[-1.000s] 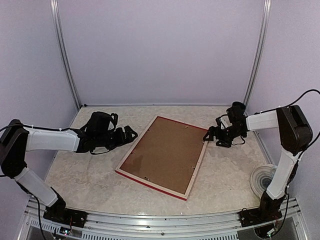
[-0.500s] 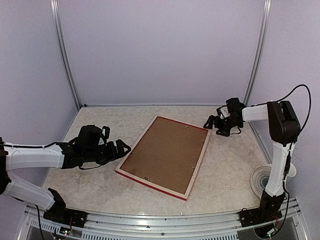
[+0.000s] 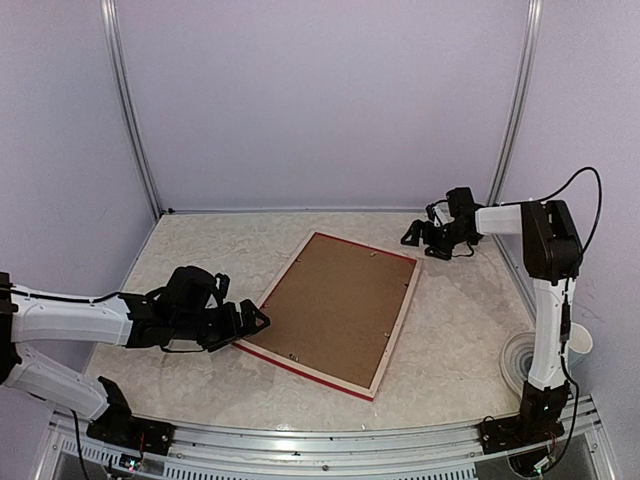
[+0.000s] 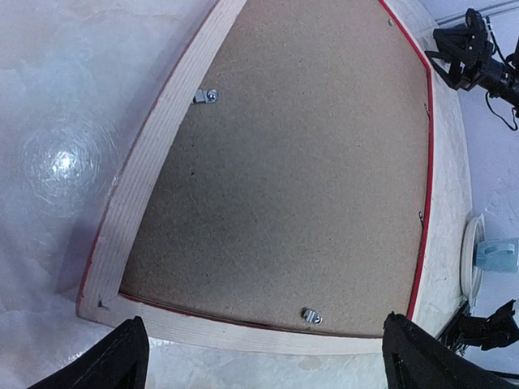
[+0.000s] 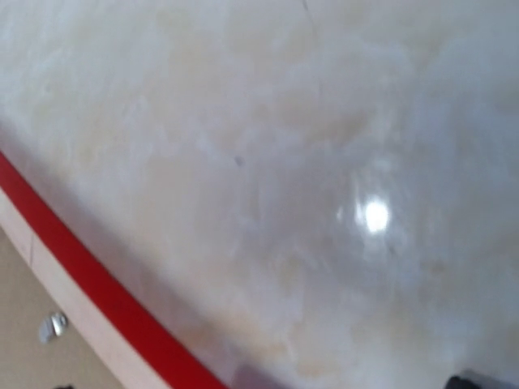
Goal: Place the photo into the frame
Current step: Rotate the photo frame at the center of the board.
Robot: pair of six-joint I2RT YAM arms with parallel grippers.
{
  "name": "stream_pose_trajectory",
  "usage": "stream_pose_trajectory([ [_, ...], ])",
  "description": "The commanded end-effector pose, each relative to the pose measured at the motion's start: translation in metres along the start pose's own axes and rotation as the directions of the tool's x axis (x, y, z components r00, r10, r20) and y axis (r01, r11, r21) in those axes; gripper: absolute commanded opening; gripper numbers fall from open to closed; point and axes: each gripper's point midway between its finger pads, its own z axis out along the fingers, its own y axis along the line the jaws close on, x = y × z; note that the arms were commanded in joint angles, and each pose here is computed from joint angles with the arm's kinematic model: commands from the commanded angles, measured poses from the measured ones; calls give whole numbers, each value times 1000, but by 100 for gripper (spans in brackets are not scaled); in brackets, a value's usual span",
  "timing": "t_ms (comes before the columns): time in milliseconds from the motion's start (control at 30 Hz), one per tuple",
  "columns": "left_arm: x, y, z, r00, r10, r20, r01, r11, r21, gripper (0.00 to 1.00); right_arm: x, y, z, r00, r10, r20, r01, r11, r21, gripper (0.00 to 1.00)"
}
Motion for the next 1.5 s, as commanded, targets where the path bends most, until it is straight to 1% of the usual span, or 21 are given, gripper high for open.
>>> stream_pose_trajectory([
  [0,20,4,-2,998,-28,-51,26,999,-24,99,1,-8,12,1000,3,-31,-4,1000,-20,99],
  [133,36,7,-1,995,-29,-95,26,999,-30,99,-2,-5,13,1000,-4,-30,3,999,-39,99],
  [367,43,13,7,993,-35,-113,30,998,-50,99,1,5,9,999,-13,-32,10,996,-85,99],
  [500,39,15,14,995,-28,-96,22,998,-64,99,7,13,4,999,-16,-35,12,995,-103,99],
  [700,38,13,27,995,-21,-101,15,998,-57,99,23,21,5,998,-21,-64,14,993,-114,99],
  [1000,28,18,31,997,-20,-74,15,997,-72,99,42,30,1,995,-35,-88,24,993,-118,99],
  [1333,8,29,35,999,-28,-35,26,997,-75,99,70,30,-8,993,-27,-114,18,997,-77,99],
  [1467,6,35,42,999,-30,-44,26,996,-84,99,80,36,-15,993,-35,-117,26,997,-77,99],
])
